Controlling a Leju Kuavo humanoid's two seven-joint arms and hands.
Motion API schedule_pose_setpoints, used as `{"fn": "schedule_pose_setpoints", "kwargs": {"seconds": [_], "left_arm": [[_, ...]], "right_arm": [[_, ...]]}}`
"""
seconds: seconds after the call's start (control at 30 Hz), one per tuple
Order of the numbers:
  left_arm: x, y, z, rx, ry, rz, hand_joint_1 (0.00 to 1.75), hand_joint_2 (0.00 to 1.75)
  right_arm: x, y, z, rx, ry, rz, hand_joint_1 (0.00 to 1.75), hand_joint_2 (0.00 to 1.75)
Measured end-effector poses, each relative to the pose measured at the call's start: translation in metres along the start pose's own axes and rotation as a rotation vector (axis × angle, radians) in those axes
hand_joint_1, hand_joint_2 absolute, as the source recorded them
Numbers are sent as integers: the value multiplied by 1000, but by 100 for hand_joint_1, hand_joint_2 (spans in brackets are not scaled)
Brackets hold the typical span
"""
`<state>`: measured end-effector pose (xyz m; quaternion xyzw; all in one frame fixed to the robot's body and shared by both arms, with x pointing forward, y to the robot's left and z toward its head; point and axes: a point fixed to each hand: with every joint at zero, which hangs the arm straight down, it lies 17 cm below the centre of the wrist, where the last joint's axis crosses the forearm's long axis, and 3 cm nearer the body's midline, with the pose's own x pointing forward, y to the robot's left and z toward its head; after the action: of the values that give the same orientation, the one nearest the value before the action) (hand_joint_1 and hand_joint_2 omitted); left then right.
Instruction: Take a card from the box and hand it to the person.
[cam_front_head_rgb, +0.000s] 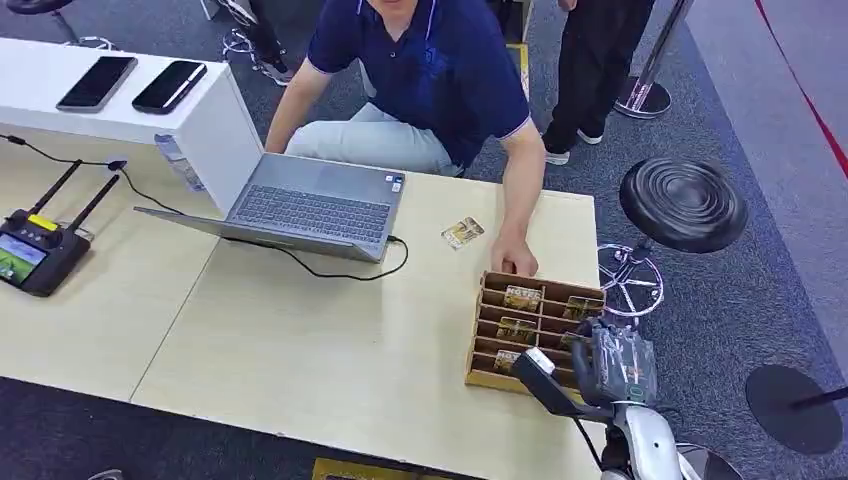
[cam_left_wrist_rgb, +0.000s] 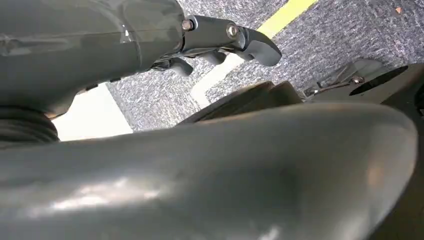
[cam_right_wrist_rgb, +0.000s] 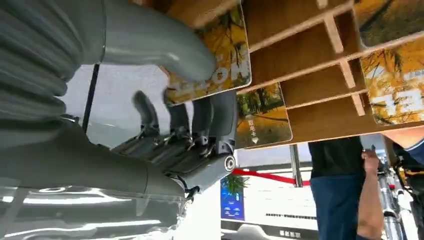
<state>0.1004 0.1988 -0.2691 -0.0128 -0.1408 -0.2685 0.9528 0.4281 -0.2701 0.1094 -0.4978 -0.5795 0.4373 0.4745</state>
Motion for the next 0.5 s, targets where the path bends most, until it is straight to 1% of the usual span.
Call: {"fn": "schedule_pose_setpoints", "kwargs": {"seconds": [0.1,0.13,0.4,0.5], "left_arm": [[2,0,0,1,-12,0,0,0],[3,0,0,1,-19,0,0,175],[8,5,0,24,-49,-21,0,175],[10,8,-1,43,-62,-17,0,175]], "right_arm": [[1,-1,0,-7,-3,-7,175,175],[1,-1,0,-9,-4,-9,175,175],[3,-3,1,-29,-9,-31,175,175],[2,-4,1,-34,1,-81,175,175]]}}
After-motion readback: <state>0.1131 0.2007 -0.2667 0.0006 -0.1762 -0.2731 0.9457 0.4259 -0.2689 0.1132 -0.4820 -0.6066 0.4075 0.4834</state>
